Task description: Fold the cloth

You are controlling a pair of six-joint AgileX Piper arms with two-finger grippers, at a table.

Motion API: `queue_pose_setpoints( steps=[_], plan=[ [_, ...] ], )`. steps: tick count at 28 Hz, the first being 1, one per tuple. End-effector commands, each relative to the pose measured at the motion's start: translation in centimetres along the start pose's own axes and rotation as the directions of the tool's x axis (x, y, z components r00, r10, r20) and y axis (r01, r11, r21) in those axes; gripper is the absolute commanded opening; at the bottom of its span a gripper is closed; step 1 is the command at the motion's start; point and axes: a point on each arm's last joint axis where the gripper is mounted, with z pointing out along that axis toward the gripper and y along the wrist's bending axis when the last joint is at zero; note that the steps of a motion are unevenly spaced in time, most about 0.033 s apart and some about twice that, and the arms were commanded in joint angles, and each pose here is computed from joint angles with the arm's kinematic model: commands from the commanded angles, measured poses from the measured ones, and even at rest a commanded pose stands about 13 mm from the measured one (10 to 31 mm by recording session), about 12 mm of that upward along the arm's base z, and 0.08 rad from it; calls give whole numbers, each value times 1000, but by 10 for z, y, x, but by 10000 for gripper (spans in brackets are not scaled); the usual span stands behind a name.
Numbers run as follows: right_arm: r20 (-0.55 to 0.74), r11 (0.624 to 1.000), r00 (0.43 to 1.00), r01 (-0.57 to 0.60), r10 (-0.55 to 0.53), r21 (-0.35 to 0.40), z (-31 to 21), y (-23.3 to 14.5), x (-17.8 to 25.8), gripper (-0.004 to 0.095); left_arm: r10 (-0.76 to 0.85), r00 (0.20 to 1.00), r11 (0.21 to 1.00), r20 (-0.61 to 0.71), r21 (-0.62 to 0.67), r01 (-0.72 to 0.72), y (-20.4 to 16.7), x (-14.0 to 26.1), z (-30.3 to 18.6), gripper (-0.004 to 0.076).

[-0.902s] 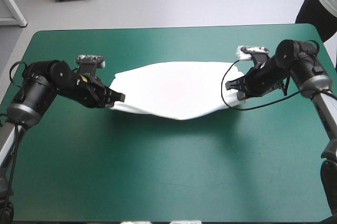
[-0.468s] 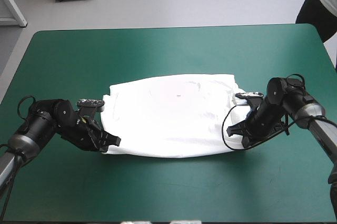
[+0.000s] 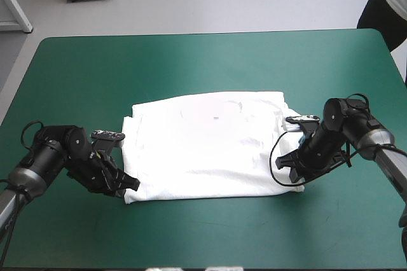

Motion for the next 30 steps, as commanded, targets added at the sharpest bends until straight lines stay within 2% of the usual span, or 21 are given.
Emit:
queue_pose_setpoints(
  steps=[1, 3, 4, 7, 10, 13, 16, 19, 30],
  plan=[
    [65, 1000, 998, 16, -17, 14, -28, 6, 11, 525, 14, 998, 1000, 56, -5, -14, -4, 11, -21, 257],
    [112, 998, 994, 9, -16, 62, -41, 5, 14, 541, 25, 995, 1000, 95, -8, -24, -7, 16, -32, 274],
    [147, 993, 989, 10, -27, 114, -51, 3, 15, 540, 31, 991, 1000, 133, -11, -29, -8, 18, -41, 274],
    [289, 967, 957, -55, -20, 250, -82, -4, 11, 540, 55, 946, 998, 320, -27, -49, -15, 13, -76, 274],
    [411, 949, 911, -96, -39, 302, -107, -5, 2, 540, 77, 862, 997, 501, -42, -65, -22, 2, -115, 279],
    [526, 952, 850, -130, -38, 278, -123, -2, -10, 540, 95, 781, 995, 617, -59, -75, -27, -7, -146, 297],
    [575, 955, 817, -141, -35, 259, -124, -1, -23, 540, 107, 717, 994, 689, -71, -80, -30, -16, -168, 314],
    [562, 956, 827, -153, -15, 251, -111, -5, -38, 540, 119, 698, 993, 706, -86, -81, -30, -23, -176, 319],
    [432, 955, 901, -153, 31, 252, -33, -29, -103, 540, 117, 738, 993, 665, -81, -85, -30, -27, -172, 318]
  ],
)
